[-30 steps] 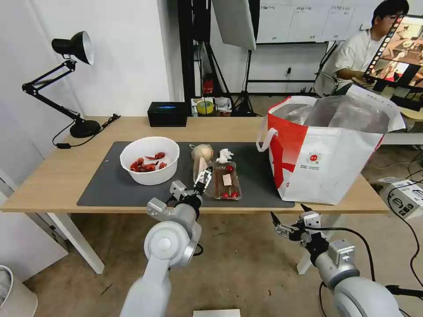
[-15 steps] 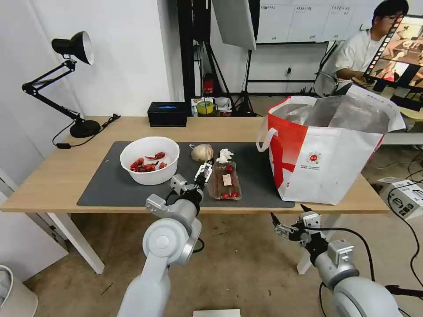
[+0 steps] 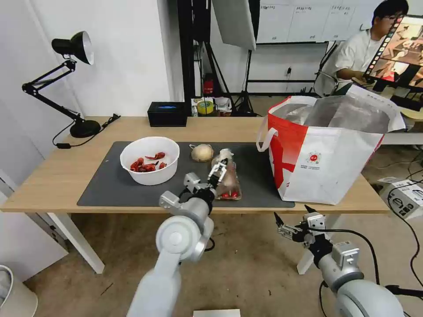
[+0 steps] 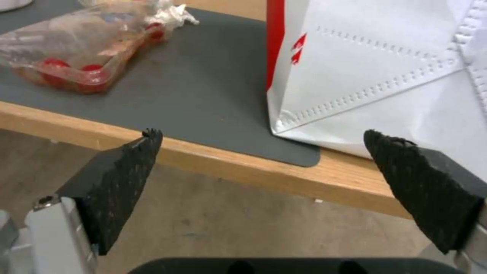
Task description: Pick up the trash from the table and place it into the takeout bag.
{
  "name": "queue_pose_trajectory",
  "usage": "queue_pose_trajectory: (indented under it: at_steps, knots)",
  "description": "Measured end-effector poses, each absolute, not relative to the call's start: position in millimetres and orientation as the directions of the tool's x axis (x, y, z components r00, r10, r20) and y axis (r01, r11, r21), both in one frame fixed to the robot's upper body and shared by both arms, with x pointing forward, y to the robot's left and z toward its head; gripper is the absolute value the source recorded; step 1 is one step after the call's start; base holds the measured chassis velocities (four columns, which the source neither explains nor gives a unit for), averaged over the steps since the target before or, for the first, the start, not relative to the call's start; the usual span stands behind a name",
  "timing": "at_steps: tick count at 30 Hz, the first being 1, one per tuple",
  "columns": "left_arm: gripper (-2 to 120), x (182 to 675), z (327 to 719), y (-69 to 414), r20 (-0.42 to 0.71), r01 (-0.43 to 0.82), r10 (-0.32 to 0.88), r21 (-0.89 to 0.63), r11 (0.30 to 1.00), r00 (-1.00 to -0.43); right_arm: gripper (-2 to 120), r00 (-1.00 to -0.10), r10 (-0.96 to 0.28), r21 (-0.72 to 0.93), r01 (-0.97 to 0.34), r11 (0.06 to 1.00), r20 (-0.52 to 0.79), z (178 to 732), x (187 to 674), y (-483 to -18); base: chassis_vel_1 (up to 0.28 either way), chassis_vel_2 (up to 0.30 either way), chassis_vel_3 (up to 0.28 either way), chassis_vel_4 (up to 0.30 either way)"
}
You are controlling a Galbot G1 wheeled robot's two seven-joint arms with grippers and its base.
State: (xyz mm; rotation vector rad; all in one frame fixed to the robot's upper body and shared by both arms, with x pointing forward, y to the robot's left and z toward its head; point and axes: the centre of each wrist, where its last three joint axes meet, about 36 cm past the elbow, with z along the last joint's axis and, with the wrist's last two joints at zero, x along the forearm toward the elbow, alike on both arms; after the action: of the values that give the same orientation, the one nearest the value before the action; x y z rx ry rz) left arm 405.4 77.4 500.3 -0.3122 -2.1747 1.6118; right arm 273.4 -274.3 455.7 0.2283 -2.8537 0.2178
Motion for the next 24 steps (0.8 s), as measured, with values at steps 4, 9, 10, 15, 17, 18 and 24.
queue_pose_trajectory:
  at_steps: [4,9,10,15,17,18,24]
  knots:
    - [100,409.2,502.4,69.7,0.191,-0.05,0.433,-0.947,0.316,-0.881,100,-0.953,-0.124,-0.129,-0.165,0.978,0.277,457.1,268.0,-273.2,0.0,0.0,0.0,0.0]
    - [100,410.4,504.4,67.7,0.187,-0.031,0.446,-0.942,0.335,-0.875,100,-0.954,-0.116,-0.128,-0.156,0.979,0.276,457.9,262.7,-270.8,0.0,0.0,0.0,0.0]
    - [100,410.6,504.5,68.2,0.189,-0.024,0.45,-0.937,0.348,-0.873,100,-0.954,-0.115,-0.128,-0.155,0.98,0.276,458.1,261.7,-270.2,0.0,0.0,0.0,0.0]
    - [100,411.5,501.6,74.5,0.175,0.079,0.488,-0.886,0.457,-0.855,100,-0.956,-0.11,-0.128,-0.149,0.98,0.271,457.7,257.9,-269.2,0.0,0.0,0.0,0.0]
    - [99,414.2,499.9,78.1,0.165,0.129,0.489,-0.849,0.512,-0.856,100,-0.957,-0.111,-0.129,-0.149,0.98,0.267,457.5,257.2,-269.4,0.0,0.0,0.0,0.0]
    - [97,417.8,498.5,81.9,0.155,0.173,0.491,-0.812,0.558,-0.857,100,-0.958,-0.11,-0.129,-0.149,0.98,0.265,457.7,256.7,-269.7,0.0,0.0,0.0,0.0]
    - [77,443.9,506.1,102.6,0.118,0.358,0.528,-0.609,0.708,-0.841,100,-0.959,-0.109,-0.131,-0.147,0.98,0.26,460.0,255.8,-271.1,0.0,0.0,0.0,0.0]
